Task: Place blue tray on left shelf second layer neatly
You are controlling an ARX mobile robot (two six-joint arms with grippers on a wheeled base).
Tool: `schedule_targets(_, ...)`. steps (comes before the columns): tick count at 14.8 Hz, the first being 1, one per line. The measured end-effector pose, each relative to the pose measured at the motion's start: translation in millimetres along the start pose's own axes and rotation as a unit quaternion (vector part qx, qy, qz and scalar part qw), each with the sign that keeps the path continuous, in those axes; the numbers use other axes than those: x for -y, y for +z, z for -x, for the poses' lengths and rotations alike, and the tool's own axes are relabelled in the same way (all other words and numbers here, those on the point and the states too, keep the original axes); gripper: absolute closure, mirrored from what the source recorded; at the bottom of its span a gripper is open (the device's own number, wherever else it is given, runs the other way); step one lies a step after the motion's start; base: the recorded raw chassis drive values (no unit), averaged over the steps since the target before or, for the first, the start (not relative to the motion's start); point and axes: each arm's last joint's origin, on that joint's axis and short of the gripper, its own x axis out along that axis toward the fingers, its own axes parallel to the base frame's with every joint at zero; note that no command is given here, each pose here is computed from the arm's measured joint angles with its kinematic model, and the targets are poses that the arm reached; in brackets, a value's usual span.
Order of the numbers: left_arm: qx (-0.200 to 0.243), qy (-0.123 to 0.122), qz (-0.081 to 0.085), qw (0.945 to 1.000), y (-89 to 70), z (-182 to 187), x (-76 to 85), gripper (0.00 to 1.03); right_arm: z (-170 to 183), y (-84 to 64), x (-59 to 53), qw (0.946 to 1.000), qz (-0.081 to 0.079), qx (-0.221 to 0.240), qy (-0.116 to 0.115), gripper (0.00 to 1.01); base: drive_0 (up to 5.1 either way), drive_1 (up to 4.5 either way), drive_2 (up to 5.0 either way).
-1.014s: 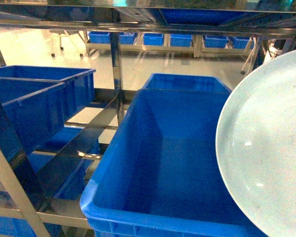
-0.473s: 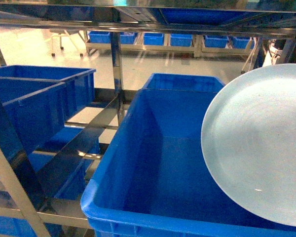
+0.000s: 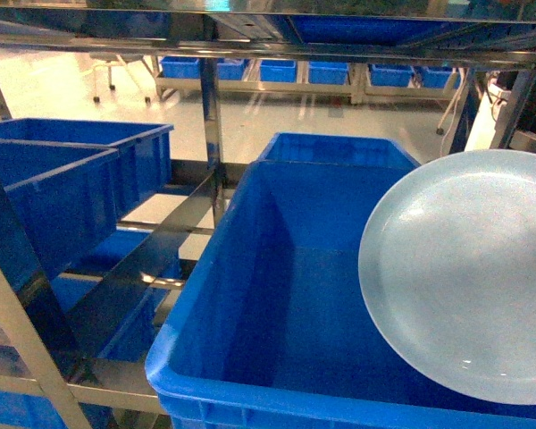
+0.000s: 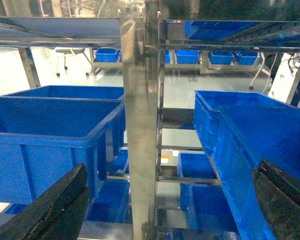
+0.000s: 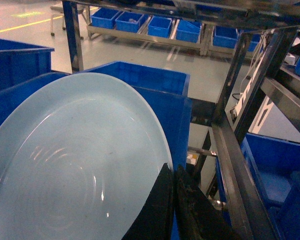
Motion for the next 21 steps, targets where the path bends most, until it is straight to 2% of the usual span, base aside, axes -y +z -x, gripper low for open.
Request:
schedule_targets(5,0.0,0.0,0.0,1.0,0.0,0,0.0,0.05,-28,-5.5,1.0,0.9999,0.001,-0.012,0.007,0.99,0.0,0.0,0.0)
schedule_targets(8,0.0,0.0,0.0,1.0,0.0,0,0.0,0.05,-47,-10.4,-7.1,0.9993,0.003,-0.018,0.032,0.99,0.0,0.0,0.0)
schedule_targets(11,0.0,0.0,0.0,1.0,0.0,0,0.0,0.05,-61,-13.9,-23.7,0.9977,0.013,-0.019,0.064,0.99,0.0,0.0,0.0)
schedule_targets(14,0.0,0.0,0.0,1.0,0.0,0,0.0,0.05,-65,-23.0,-29.3,0.9966,0.015,-0.034,0.074,0.99,0.0,0.0,0.0)
schedule_targets(17,0.0,0.0,0.0,1.0,0.1,0,0.0,0.05,-74,-45.3,-32.8,0.994,0.018,-0.073,0.079,0.99,0.0,0.0,0.0)
schedule_targets(21,0.0,0.0,0.0,1.0,0.0,0,0.0,0.05,-75,-45.1,-37.0,0.9935,0.019,-0.068,0.089,0.99,0.0,0.0,0.0)
